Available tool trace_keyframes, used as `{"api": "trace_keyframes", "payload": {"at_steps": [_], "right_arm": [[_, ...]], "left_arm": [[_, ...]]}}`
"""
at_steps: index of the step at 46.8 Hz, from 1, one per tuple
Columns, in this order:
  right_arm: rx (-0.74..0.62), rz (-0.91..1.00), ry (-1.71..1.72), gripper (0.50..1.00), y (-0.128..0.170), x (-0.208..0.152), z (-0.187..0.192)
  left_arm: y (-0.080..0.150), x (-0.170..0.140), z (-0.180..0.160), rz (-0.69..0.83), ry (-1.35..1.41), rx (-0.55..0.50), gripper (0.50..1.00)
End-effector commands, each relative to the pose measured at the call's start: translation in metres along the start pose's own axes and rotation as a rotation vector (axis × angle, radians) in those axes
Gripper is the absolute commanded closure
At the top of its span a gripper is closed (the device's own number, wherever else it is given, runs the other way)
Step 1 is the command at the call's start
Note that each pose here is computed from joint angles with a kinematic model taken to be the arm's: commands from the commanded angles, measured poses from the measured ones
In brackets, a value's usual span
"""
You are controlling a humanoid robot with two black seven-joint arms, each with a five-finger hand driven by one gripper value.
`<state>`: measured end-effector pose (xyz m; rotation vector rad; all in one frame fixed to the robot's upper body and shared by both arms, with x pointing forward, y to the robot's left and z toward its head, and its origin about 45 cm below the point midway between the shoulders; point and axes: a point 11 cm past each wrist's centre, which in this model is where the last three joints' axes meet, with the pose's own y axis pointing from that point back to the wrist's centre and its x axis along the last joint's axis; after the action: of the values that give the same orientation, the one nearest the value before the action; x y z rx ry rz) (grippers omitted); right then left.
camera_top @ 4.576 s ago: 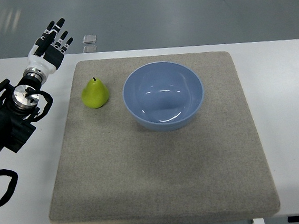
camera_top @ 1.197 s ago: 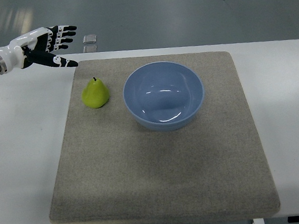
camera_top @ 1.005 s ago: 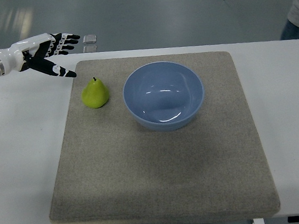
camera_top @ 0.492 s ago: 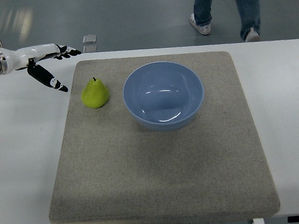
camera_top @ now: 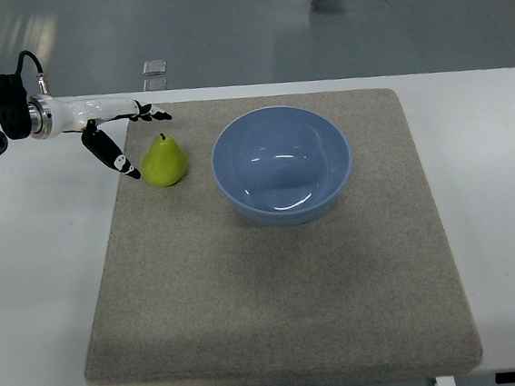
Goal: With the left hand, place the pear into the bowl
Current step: 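Lower the left hand around the green pear and close its fingers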
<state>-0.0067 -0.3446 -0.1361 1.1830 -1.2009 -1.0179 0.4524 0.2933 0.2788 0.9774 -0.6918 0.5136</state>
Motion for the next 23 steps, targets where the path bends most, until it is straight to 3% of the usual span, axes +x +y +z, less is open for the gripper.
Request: {"api": "trace_keyframes", "payload": {"at_steps": [1, 23], "right_arm": [[0.000, 0.000, 0.001, 0.574, 0.000, 0.000, 0.000], [0.000, 0.000, 0.001, 0.574, 0.000, 0.000, 0.000]], "left_arm": [[-0.002, -0.002, 0.001, -0.004, 0.002, -0.003, 0.510], [-0.019, -0.008, 0.019, -0.021, -0.017, -0.037, 0.512]]}}
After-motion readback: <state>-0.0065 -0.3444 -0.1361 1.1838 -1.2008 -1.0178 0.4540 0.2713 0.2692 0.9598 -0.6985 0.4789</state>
